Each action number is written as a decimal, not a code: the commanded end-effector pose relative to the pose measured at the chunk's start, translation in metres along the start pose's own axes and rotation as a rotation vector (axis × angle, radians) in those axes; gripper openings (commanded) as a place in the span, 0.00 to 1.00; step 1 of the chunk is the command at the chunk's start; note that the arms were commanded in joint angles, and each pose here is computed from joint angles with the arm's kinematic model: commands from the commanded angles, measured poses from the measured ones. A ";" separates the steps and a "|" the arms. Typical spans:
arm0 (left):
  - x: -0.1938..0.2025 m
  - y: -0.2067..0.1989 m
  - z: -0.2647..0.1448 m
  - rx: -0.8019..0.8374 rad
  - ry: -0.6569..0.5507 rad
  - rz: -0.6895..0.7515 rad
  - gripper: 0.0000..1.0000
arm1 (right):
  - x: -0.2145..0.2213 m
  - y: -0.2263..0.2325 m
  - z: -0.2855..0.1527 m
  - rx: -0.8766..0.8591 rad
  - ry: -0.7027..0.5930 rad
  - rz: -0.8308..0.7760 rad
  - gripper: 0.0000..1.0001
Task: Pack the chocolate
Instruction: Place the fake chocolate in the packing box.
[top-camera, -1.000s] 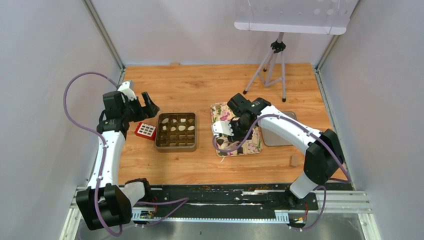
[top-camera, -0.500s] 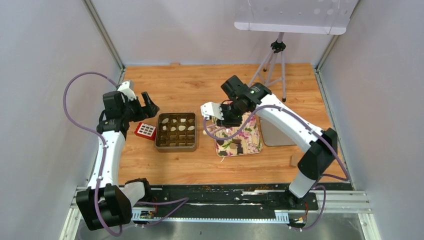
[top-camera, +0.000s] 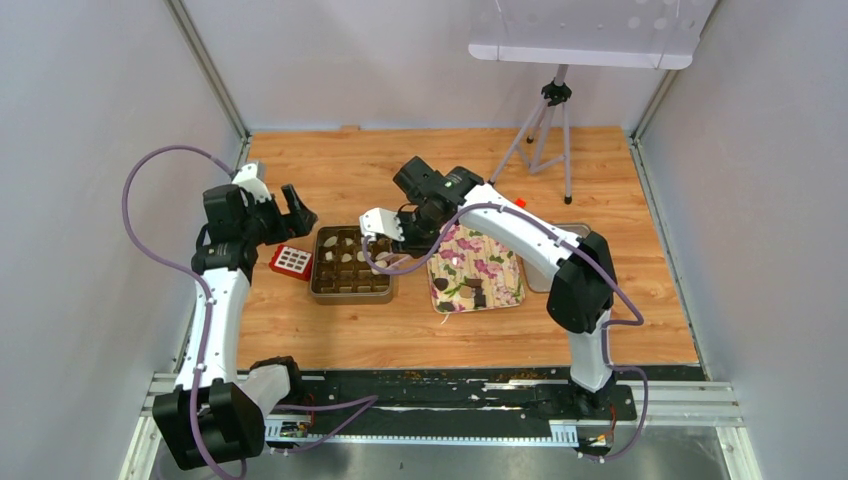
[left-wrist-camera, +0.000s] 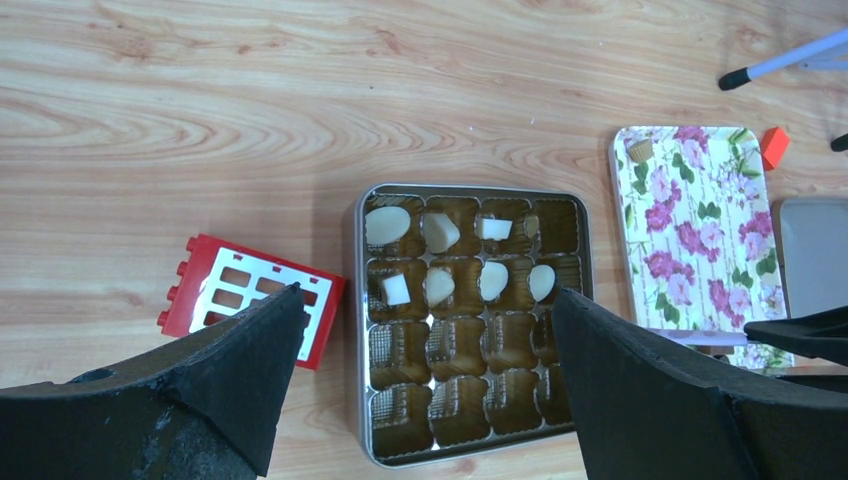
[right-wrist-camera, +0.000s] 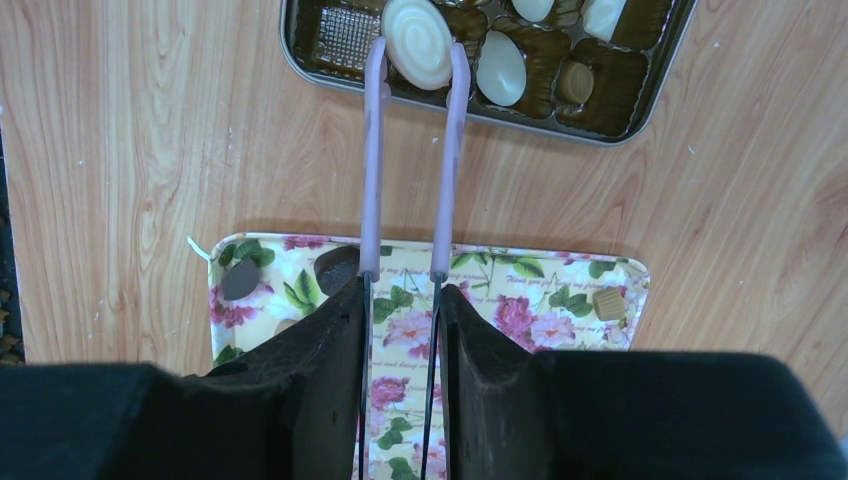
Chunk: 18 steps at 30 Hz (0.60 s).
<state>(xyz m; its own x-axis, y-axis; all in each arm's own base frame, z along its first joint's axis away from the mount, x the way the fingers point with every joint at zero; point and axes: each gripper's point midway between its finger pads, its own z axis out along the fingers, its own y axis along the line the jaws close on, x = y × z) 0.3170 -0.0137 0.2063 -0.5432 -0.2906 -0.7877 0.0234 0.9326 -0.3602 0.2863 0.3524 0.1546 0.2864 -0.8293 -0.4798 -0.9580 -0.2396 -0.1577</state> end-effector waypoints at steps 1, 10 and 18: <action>-0.006 0.000 -0.002 0.000 -0.035 0.013 1.00 | -0.022 -0.014 -0.008 0.066 -0.057 0.002 0.31; -0.005 0.000 -0.001 0.002 -0.030 0.005 1.00 | -0.020 -0.017 -0.007 0.087 -0.043 0.017 0.41; -0.004 -0.001 0.000 0.011 -0.026 0.000 1.00 | -0.016 -0.012 -0.040 0.146 -0.037 0.016 0.25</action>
<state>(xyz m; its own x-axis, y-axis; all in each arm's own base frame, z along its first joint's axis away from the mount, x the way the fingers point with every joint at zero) 0.3157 -0.0139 0.2021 -0.5508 -0.2953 -0.7806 0.0174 0.9311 -0.3645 0.2921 0.3547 0.1560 0.2537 -0.8445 -0.4717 -0.9651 -0.1881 -0.1824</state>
